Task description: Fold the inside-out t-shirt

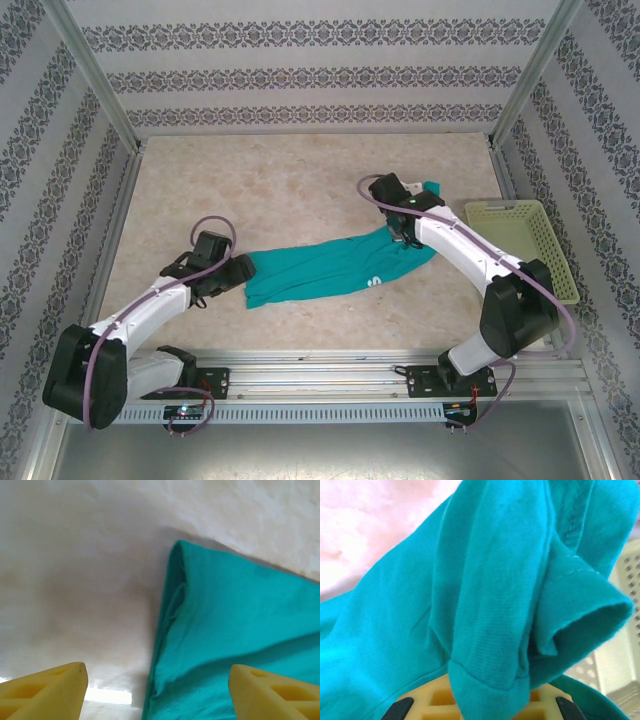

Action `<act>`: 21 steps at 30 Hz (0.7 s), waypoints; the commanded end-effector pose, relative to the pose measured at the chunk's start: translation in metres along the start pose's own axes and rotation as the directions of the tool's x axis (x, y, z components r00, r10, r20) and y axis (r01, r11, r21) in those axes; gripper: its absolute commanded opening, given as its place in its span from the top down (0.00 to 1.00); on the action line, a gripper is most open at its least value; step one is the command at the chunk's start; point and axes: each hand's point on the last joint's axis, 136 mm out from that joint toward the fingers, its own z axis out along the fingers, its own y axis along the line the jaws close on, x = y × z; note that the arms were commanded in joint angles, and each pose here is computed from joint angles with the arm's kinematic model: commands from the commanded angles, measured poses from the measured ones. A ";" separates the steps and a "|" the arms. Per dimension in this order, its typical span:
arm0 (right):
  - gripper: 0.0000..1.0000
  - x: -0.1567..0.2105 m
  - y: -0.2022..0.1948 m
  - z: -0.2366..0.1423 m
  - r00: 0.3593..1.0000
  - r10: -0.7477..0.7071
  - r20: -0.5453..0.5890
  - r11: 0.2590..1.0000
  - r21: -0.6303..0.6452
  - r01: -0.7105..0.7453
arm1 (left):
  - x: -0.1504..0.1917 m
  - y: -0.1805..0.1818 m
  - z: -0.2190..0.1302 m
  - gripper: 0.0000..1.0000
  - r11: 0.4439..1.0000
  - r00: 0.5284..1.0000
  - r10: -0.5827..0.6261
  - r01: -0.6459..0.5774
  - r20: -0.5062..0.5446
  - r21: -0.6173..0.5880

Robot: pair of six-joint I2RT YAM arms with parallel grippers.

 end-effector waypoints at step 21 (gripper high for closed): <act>0.96 0.014 0.235 -0.098 0.995 -0.097 0.018 0.873 -0.479 0.094 | 0.023 -0.003 0.021 0.48 0.987 0.997 -0.059 0.051 0.051 0.153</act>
